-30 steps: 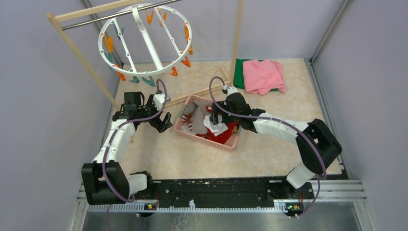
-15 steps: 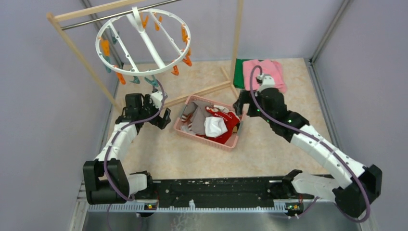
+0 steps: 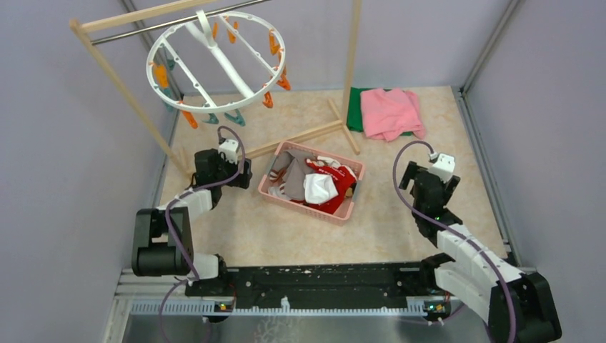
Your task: Remove the socks clipped to the hanger
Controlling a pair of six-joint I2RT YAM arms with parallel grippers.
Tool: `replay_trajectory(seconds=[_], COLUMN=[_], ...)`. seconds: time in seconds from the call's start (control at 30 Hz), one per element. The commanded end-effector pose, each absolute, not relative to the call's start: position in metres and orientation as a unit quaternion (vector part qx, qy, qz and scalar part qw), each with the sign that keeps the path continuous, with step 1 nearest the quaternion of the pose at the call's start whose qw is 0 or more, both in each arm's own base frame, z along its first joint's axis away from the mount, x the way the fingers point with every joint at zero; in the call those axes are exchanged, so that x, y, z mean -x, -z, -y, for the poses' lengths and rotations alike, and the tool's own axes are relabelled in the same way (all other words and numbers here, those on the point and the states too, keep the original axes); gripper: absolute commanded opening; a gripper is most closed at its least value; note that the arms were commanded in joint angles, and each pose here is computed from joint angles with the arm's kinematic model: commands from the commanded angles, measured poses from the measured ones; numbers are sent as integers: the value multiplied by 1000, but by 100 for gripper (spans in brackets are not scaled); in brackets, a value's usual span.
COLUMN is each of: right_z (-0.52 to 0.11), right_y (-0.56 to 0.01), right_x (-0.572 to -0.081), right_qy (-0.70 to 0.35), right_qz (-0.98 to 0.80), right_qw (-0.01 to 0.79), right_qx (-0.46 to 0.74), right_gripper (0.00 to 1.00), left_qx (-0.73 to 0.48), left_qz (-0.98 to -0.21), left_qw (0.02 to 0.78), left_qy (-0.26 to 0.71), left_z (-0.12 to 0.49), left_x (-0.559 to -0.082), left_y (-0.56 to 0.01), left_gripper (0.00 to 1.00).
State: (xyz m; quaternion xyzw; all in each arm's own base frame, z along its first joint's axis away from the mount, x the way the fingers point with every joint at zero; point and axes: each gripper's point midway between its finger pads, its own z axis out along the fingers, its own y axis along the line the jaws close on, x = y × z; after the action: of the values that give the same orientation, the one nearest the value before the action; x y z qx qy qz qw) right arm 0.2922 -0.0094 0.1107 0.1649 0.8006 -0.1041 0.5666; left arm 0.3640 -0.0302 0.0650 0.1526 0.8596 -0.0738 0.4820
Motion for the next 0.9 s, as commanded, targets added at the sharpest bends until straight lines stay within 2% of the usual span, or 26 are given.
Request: replay_trajectory(seconds=[0.0, 0.43, 0.63, 0.73, 0.87], right_z=[36, 60, 64, 57, 46], right_y=[-140, -123, -129, -122, -124], right_x=[-309, -325, -332, -332, -332], right_qy=[124, 128, 141, 127, 109], right_qz=[-732, -692, -675, -674, -674], right_qw=[630, 665, 689, 699, 712], right_qx=[-230, -248, -224, -200, -165], right_gripper=[99, 99, 98, 98, 99], left_qx=[-115, -82, -78, -132, -120], left_qz=[-823, -770, -757, -714, -711], left_qw=[553, 632, 646, 684, 690], left_qy=[58, 40, 55, 71, 67], left_z=[23, 16, 21, 37, 33], left_x=[-392, -388, -380, -369, -372], left_y=[-87, -97, -99, -103, -96], left_gripper=[99, 99, 99, 99, 99])
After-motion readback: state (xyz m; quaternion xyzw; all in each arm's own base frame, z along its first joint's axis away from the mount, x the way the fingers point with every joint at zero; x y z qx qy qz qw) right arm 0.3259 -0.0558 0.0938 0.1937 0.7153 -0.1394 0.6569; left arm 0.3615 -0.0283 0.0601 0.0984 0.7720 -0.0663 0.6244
